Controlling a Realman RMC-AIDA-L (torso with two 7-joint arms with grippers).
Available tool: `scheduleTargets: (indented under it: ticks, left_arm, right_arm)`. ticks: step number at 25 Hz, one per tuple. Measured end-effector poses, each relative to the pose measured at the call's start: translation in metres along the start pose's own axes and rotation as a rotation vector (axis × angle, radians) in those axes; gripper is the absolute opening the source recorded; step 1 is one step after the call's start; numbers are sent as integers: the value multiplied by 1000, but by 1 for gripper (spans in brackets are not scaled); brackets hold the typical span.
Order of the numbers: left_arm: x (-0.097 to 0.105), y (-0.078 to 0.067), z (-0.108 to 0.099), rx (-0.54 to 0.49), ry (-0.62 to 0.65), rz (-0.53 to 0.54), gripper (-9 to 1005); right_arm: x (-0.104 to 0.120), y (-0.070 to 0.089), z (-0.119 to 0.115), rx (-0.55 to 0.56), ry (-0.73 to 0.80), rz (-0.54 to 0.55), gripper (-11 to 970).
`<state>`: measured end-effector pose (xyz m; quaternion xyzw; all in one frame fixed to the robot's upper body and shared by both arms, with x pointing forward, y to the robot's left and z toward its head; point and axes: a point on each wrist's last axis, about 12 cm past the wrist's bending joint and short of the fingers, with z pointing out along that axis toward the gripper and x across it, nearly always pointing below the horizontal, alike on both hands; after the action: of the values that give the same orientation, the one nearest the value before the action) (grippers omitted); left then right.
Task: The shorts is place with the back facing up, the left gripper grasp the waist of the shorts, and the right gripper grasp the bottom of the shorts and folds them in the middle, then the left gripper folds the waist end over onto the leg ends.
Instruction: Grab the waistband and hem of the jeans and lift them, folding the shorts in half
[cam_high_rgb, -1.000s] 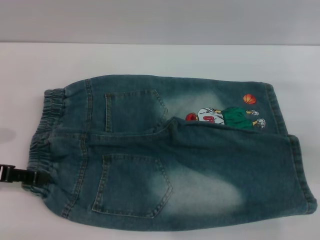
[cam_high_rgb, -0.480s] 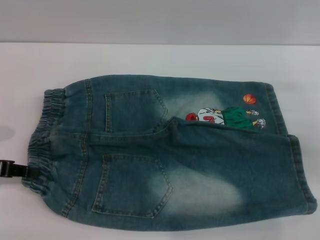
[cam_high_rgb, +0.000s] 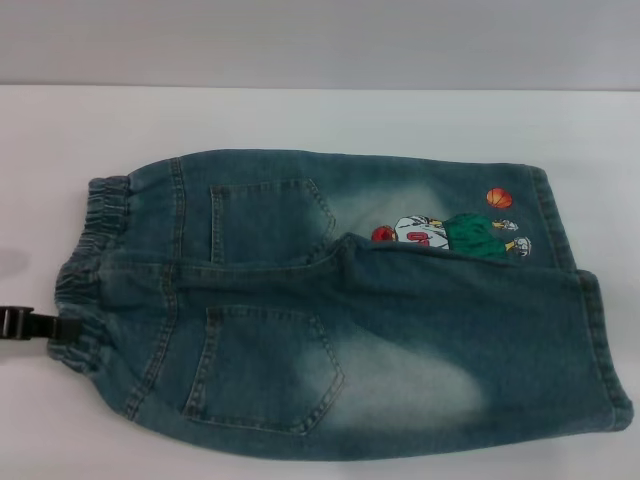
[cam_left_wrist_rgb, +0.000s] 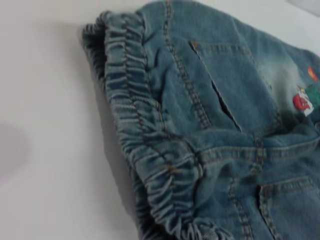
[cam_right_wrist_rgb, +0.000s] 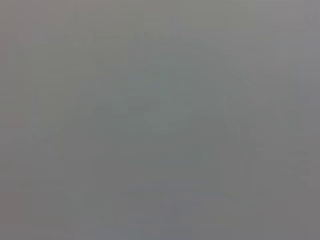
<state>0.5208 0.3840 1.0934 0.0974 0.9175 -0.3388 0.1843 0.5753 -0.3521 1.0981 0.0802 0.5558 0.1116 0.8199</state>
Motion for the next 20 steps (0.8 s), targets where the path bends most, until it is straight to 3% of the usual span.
scheduleTargets:
  ticks: [4,9,14,20]
  left_arm:
    - [-2,0,3,0,-53,8,47]
    - [0,-1,7,12,-103,22,49]
    - [2,-1,12,16,-133,36,51]
    - [3,-3,14,29,-152,36,53]
  right_arm:
    - [-11,7,15,-173,38,137,588]
    - [-31,23,41,-496,216,304,587]
    - [-48,48,59,-785,394,328,586]
    - [-68,75,63,-1158,671,284,586]
